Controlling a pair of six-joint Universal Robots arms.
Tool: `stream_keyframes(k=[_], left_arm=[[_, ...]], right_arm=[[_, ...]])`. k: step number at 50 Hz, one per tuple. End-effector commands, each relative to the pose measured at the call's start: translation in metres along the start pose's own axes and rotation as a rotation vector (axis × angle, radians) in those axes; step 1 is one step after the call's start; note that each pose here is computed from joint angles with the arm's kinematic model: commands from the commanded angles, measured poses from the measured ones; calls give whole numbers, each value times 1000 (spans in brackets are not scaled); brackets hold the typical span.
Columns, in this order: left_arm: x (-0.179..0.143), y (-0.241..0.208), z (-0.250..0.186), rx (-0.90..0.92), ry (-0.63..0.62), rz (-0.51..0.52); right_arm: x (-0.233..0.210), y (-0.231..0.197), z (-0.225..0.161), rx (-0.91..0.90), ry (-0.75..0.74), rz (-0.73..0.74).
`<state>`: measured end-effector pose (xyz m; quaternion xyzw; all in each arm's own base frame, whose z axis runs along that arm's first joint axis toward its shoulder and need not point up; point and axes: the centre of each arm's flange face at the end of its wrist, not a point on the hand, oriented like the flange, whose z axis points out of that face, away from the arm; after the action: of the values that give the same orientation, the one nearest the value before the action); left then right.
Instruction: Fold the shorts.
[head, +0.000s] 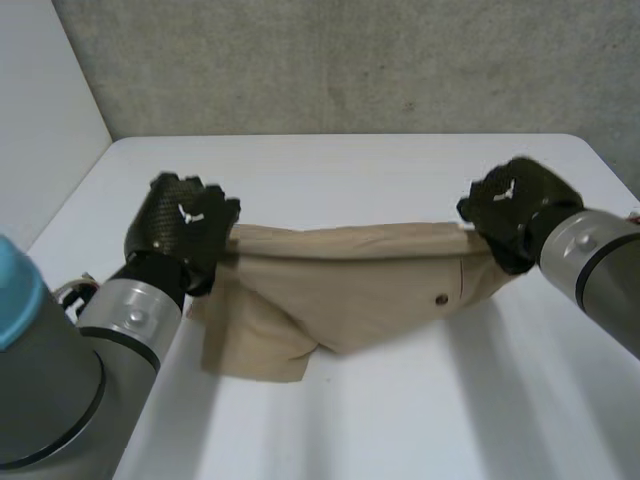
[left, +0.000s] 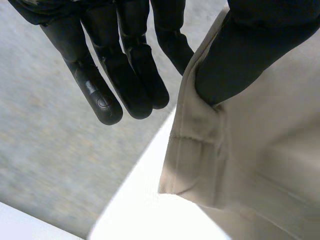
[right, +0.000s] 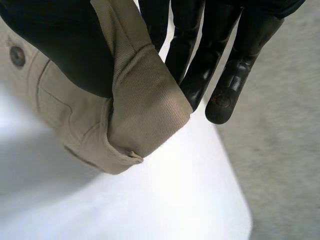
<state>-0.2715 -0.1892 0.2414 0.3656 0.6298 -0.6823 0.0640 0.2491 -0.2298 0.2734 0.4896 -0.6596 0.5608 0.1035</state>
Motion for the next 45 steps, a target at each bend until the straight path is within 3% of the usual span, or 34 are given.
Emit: stream_keyframes(k=[1,9,17,20,21,25,27,29,34,41,45], left_arm=[[14,21,22,-84,56,-19],[10,21,20,-118,74,-8],[-46,-33,75,101,-110,-7],[-65,-57,112,219,-209,6],[-85,-79,124,308,-295,20],[-135,-131,129,556,-532,36],[-155,-147,126,685,-675,19],[-158,-154,121,752,-736,0],[-146,-148,92,750,-713,-20],[-84,-69,83,527,-507,10],[-49,-22,73,394,-392,16]], right_arm=[[-21,20,26,-81,-82,9],[-30,31,26,-101,-122,16],[20,-21,68,190,149,13],[52,-60,89,396,371,1],[60,-70,90,446,426,2],[98,-117,76,720,703,-7],[108,-130,69,848,806,-13],[111,-135,63,907,843,-23],[89,-123,62,887,751,-33],[49,-82,80,712,539,21],[12,-40,89,526,348,59]])
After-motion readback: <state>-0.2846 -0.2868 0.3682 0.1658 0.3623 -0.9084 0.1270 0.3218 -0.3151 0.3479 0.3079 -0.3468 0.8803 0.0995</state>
